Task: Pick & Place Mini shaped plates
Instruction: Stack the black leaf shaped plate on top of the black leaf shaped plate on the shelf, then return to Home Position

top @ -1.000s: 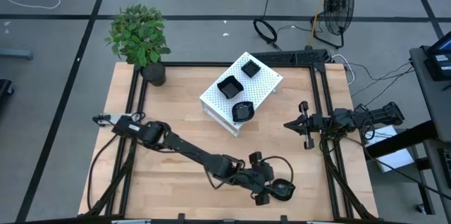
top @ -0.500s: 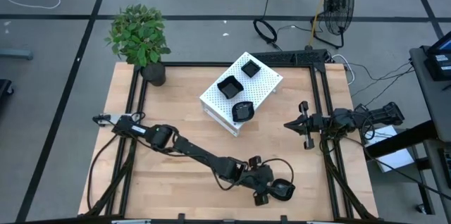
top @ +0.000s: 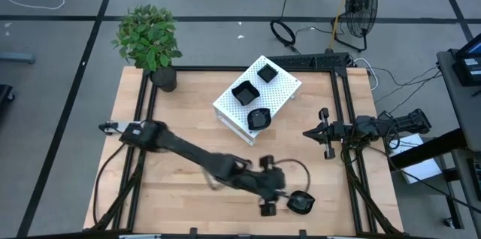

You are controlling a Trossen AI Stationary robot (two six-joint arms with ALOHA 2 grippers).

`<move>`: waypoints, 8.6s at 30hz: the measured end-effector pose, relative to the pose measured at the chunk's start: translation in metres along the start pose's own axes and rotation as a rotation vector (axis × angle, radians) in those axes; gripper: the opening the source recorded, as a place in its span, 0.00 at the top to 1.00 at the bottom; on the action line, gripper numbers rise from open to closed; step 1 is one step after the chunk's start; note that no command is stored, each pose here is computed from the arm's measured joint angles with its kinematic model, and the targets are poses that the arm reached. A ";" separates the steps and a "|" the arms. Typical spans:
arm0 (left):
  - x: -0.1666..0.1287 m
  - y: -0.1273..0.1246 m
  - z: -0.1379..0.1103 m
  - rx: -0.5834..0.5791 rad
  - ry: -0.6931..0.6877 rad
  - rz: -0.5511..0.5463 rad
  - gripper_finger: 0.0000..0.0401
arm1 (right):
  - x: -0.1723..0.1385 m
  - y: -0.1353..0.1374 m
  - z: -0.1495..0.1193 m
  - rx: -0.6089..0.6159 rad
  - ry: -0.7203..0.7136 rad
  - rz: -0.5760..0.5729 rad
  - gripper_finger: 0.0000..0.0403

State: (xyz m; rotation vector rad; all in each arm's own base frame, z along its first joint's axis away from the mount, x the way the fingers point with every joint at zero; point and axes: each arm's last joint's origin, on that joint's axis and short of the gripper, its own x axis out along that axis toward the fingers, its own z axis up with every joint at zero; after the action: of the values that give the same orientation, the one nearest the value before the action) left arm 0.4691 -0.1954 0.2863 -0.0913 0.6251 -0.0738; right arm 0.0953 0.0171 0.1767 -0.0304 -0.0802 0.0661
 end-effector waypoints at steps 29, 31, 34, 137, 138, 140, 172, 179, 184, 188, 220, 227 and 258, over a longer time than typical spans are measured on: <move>-0.241 0.064 -0.222 -0.255 -0.362 0.643 0.98 | 0.000 0.000 0.003 0.032 -0.034 -0.001 1.00; -0.241 0.076 -0.234 -0.301 -0.379 0.618 0.99 | 0.000 0.000 0.007 0.041 -0.067 -0.002 1.00; -0.240 0.092 -0.244 -0.337 -0.349 0.524 0.99 | 0.000 0.000 0.009 0.041 -0.091 -0.003 1.00; -0.281 0.179 -0.280 0.001 -0.645 -0.020 0.86 | 0.116 0.161 -0.023 0.280 1.223 0.187 1.00; -0.281 0.179 -0.280 0.001 -0.645 -0.019 0.86 | 0.118 0.159 -0.019 0.279 1.202 0.198 1.00; -0.281 0.179 -0.280 0.002 -0.645 -0.019 0.86 | 0.121 0.152 -0.010 0.277 1.156 0.215 1.00; -0.281 0.179 -0.280 0.001 -0.645 -0.019 0.86 | 0.221 -0.060 0.136 -0.526 0.840 0.176 1.00; -0.281 0.179 -0.280 0.002 -0.645 -0.019 0.86 | 0.231 -0.072 0.123 -0.531 0.876 0.154 1.00; -0.281 0.179 -0.280 0.002 -0.644 -0.019 0.86 | 0.230 -0.076 0.123 -0.555 0.908 0.069 1.00; -0.281 0.179 -0.280 0.002 -0.645 -0.020 0.86 | 0.228 -0.076 0.125 -0.566 0.916 0.032 0.96; -0.281 0.179 -0.280 0.002 -0.645 -0.020 0.86 | 0.208 0.001 0.058 -0.359 0.959 0.233 1.00; -0.281 0.179 -0.280 0.002 -0.645 -0.020 0.86 | 0.209 -0.002 0.046 -0.486 0.898 0.119 1.00; -0.281 0.179 -0.280 0.000 -0.645 -0.021 0.86 | 0.082 0.006 0.121 -0.007 0.502 -0.027 1.00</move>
State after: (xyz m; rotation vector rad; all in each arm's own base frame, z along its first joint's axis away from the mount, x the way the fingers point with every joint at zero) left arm 0.0852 -0.0080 0.2045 -0.1148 -0.0200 -0.0600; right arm 0.1671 0.0317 0.3040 -0.0522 0.4205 0.0300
